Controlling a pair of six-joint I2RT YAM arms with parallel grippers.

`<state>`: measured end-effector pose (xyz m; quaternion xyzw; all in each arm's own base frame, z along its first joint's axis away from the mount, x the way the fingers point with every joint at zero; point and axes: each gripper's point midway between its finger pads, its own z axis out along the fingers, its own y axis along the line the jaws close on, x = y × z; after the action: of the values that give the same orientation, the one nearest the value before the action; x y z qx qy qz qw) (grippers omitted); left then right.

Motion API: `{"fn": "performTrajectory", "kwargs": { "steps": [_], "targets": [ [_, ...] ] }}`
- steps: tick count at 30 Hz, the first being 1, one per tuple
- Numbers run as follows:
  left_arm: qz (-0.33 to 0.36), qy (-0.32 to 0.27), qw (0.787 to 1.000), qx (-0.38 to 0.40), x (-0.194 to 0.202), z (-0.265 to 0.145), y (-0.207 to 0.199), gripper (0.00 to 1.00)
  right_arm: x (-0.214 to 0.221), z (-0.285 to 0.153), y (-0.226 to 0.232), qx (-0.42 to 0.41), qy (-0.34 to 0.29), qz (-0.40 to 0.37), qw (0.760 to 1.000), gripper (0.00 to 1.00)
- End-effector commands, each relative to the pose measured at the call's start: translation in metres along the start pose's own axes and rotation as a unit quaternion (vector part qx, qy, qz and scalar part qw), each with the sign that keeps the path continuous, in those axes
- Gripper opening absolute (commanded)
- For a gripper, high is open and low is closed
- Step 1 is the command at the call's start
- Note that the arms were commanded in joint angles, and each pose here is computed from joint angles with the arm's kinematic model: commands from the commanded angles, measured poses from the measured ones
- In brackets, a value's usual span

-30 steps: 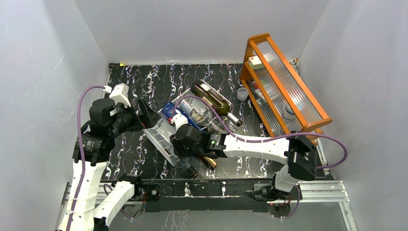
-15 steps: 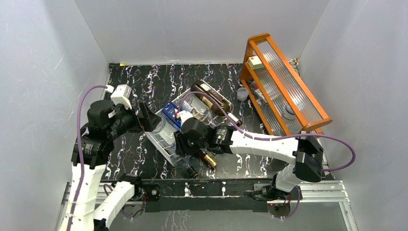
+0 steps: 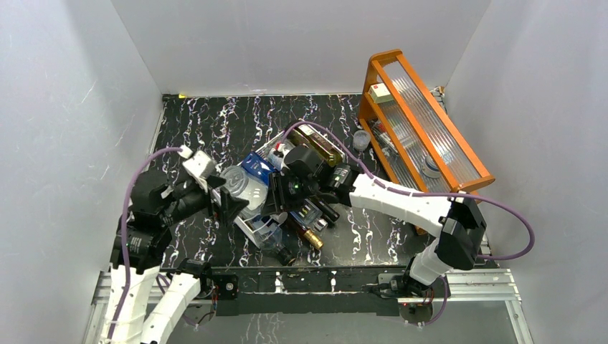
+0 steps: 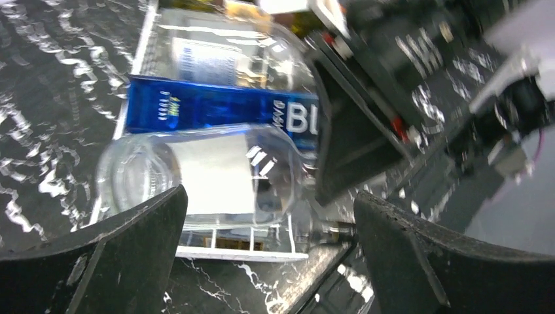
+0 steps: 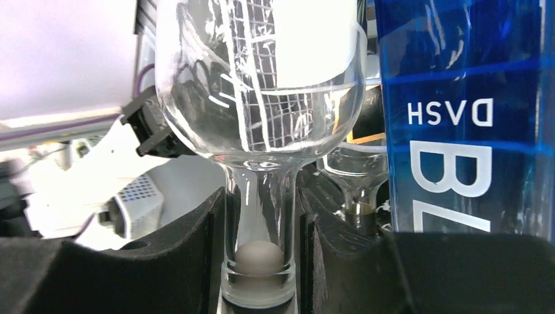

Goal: Take the wine bottle off the wine rack

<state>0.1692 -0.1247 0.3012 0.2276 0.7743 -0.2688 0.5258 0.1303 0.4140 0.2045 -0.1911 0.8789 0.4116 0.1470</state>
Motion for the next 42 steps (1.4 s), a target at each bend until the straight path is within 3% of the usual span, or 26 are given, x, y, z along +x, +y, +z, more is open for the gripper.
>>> {"fn": "performTrajectory", "kwargs": {
  "steps": [1,8,15,26,35,42],
  "targets": [
    [0.15,-0.005,0.976,0.157,0.02,0.006,-0.036,0.98,-0.061,-0.033,0.065,-0.12,-0.081,0.019,0.989,0.26],
    [0.275,-0.076,0.94,0.185,0.016,0.006,-0.044,0.98,-0.068,-0.036,0.065,-0.145,-0.077,0.048,0.985,0.35],
    [0.339,-0.08,0.913,0.213,0.036,0.023,-0.039,0.98,-0.075,-0.04,0.067,-0.163,-0.077,0.056,0.982,0.41],
    [0.349,-0.106,0.893,0.265,0.029,0.041,-0.045,0.96,-0.077,-0.042,0.081,-0.202,-0.058,0.054,0.976,0.5],
    [0.326,-0.1,0.895,0.287,0.043,0.054,-0.044,0.97,-0.075,-0.046,0.088,-0.22,-0.048,0.041,0.973,0.59],
    [0.331,-0.108,0.895,0.278,0.041,0.064,-0.039,0.92,-0.074,-0.049,0.094,-0.239,-0.044,0.017,0.97,0.66]
  ]
}}
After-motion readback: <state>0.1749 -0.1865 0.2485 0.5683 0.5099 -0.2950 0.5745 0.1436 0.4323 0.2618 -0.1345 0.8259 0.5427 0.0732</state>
